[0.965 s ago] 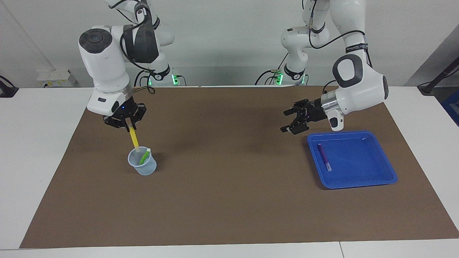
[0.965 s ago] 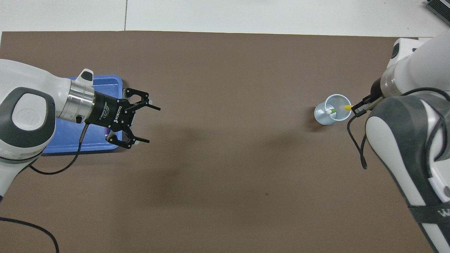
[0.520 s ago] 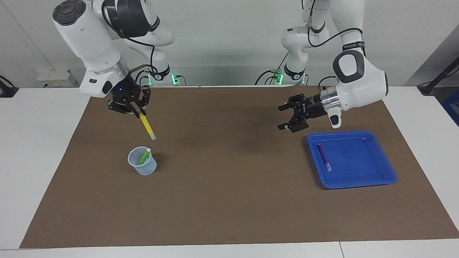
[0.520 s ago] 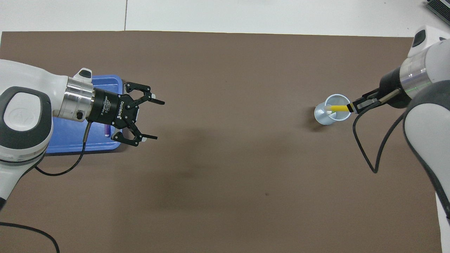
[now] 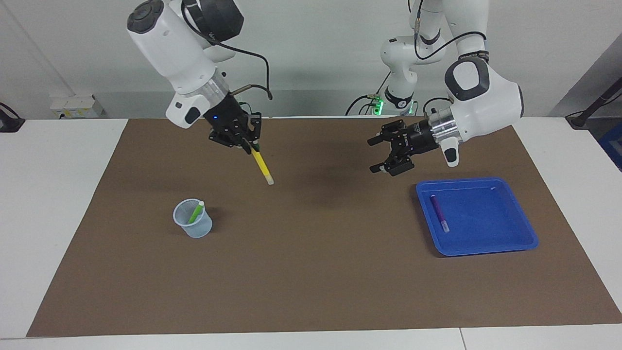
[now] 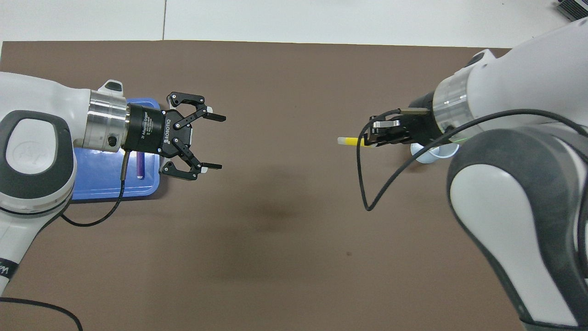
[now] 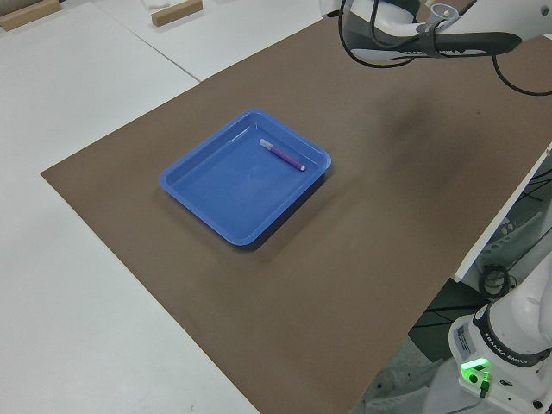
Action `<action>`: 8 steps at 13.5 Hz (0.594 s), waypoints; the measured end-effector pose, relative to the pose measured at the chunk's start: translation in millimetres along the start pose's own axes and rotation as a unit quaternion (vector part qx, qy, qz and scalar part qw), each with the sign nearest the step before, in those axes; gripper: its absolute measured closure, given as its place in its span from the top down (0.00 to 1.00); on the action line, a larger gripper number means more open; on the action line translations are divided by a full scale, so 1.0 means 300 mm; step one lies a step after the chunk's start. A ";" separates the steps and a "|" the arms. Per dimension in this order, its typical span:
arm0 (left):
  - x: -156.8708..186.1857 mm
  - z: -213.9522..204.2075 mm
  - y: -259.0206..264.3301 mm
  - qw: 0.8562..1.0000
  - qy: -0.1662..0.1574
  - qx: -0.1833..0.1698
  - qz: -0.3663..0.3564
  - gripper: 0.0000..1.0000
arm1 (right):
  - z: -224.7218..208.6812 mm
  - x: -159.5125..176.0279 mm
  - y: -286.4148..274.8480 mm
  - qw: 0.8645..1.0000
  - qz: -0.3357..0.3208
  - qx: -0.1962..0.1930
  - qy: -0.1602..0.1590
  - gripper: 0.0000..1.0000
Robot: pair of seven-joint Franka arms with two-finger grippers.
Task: Right arm passes pens to left for tray arrangement
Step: 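Carry the yellow pen toward the left gripper while it approaches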
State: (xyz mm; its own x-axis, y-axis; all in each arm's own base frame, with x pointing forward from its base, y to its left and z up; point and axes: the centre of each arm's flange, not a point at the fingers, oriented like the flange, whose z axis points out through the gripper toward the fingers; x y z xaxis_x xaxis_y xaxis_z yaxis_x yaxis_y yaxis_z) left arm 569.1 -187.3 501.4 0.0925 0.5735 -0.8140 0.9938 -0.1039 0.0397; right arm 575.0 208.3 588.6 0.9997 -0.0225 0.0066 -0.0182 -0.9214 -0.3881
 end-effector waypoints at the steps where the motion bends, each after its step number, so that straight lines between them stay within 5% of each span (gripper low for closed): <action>1: -0.015 0.017 0.007 1.000 -0.001 -0.012 -0.005 0.99 | 0.026 -0.004 -0.030 1.000 0.018 0.010 -0.002 0.19; 8: -0.064 0.084 0.018 0.999 -0.007 -0.040 -0.010 0.99 | 0.211 -0.025 -0.259 0.987 0.146 0.063 0.009 0.19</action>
State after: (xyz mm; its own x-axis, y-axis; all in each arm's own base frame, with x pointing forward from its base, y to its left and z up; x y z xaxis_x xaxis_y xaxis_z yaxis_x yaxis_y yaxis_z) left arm 571.3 -219.3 502.7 0.0731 0.5635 -0.8229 0.9972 -0.0272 0.0700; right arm 569.9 304.7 560.2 0.9517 -0.2879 -0.1069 -0.3025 -0.8187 -0.4880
